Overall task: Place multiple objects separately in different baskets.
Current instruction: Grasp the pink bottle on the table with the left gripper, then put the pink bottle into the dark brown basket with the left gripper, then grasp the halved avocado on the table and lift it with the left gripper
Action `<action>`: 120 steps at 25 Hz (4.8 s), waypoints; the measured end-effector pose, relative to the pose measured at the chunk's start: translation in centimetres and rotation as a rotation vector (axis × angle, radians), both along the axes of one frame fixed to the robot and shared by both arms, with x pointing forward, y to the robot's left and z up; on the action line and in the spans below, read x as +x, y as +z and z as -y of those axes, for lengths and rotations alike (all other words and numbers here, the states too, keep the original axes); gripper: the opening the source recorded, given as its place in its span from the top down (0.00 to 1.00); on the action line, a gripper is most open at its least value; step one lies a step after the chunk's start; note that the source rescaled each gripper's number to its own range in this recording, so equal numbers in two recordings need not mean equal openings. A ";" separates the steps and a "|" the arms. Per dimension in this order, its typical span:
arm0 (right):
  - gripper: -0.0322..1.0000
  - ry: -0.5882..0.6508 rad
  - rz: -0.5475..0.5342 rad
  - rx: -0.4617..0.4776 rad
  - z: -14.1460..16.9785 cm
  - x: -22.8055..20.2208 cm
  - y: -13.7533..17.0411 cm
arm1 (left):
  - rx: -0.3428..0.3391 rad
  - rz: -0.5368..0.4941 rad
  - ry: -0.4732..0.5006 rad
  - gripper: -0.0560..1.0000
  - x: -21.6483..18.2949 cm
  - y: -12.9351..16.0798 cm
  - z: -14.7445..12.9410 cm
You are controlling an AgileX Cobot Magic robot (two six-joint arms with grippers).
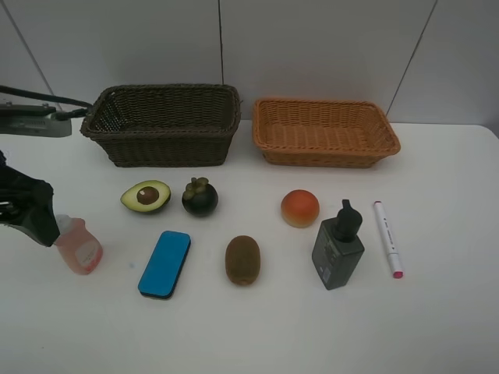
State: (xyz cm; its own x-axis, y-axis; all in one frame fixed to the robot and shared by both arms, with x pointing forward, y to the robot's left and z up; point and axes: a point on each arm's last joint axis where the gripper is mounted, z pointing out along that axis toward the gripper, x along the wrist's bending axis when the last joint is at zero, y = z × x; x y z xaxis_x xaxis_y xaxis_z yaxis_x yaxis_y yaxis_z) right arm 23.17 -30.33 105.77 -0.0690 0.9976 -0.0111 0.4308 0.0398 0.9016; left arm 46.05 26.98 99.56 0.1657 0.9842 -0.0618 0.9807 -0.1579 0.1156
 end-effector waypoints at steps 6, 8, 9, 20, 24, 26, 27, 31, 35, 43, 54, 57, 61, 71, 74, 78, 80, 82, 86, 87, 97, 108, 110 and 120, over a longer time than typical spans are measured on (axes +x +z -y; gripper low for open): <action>0.00 0.000 0.000 0.000 0.0 0.0 0.0 | 0.000 -0.023 -0.001 0.02 1.7 -2.4 0.2; 0.00 0.000 0.000 0.000 0.0 0.0 0.0 | 0.001 -0.022 0.000 0.02 2.0 -2.9 0.3; 0.00 0.000 0.000 0.000 0.0 0.0 0.0 | 0.001 -0.019 0.001 0.02 2.3 -3.2 0.3; 0.00 0.000 0.000 0.000 0.0 0.0 0.0 | 0.008 -0.070 0.009 0.02 3.6 -6.5 0.4; 0.00 0.000 0.000 0.000 0.0 0.0 0.0 | 0.006 -0.078 0.026 0.21 3.7 -6.7 0.4; 0.00 0.000 0.000 0.000 0.0 0.0 0.0 | 0.003 -0.077 0.034 0.54 3.7 -6.7 0.5; 0.00 0.000 0.000 0.000 0.0 0.0 0.0 | 0.003 -0.077 0.034 0.71 3.7 -6.7 0.5; 0.00 0.000 0.000 0.000 0.0 0.0 0.0 | 0.003 -0.077 0.034 0.94 3.7 -6.7 0.5; 0.00 0.000 0.000 0.000 0.0 0.0 0.0 | 0.003 -0.078 0.038 0.94 3.8 -6.6 0.5; 0.00 0.000 0.000 0.000 0.0 0.0 0.0 | -0.023 0.025 0.028 0.94 8.5 0.0 1.1; 0.00 0.000 0.000 0.000 0.0 0.0 0.0 | -0.077 0.425 0.040 0.94 20.8 7.6 2.5; 0.00 0.000 0.000 0.000 0.0 0.0 0.0 | -0.069 0.392 0.050 0.94 24.0 4.3 2.8; 0.00 0.000 0.000 0.000 0.0 0.0 0.0 | -0.063 0.345 0.060 0.94 26.2 0.6 3.1; 0.00 0.000 0.000 0.000 0.0 0.0 0.0 | -0.016 0.300 0.008 0.10 27.0 -2.3 2.9; 0.00 0.000 0.000 0.000 0.0 0.0 0.0 | -0.013 0.277 0.015 0.08 26.8 -1.5 2.9; 0.00 0.000 0.000 0.000 0.0 0.0 0.0 | -0.026 0.212 0.015 0.08 26.2 1.6 3.0; 0.00 0.000 0.000 0.000 0.0 0.0 0.0 | -0.050 0.237 0.011 0.08 26.0 3.4 3.2; 0.00 0.000 0.000 0.000 0.0 0.0 0.0 | -0.073 0.265 -0.010 0.07 25.3 5.1 3.3; 0.00 0.000 0.000 0.000 0.0 0.0 0.0 | -0.092 0.260 -0.068 0.07 22.6 7.1 3.3; 0.00 0.000 0.000 0.000 0.0 0.0 0.0 | -0.093 0.240 -0.092 0.07 21.6 7.0 3.3; 0.00 0.000 0.000 0.000 0.0 0.0 0.0 | -0.061 0.130 -0.459 0.07 13.4 6.3 9.2; 0.00 0.000 0.000 0.000 0.0 0.0 0.0 | 0.076 0.001 -0.602 0.07 10.4 0.1 10.4; 0.00 0.000 0.000 0.000 0.0 0.0 0.0 | 0.092 0.025 -0.629 0.07 10.2 -1.1 10.2; 0.00 0.000 0.000 0.000 0.0 0.0 0.0 | 0.121 0.181 -0.608 0.07 11.2 -5.1 10.1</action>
State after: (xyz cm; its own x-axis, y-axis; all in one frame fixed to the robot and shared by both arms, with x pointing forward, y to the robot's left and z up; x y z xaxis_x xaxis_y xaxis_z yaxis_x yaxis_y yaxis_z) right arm 23.17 -30.33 105.77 -0.0690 0.9976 -0.0111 0.4308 0.0398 0.9016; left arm 57.25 16.84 94.51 0.6934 0.7096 0.1250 0.6787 -0.7015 0.2174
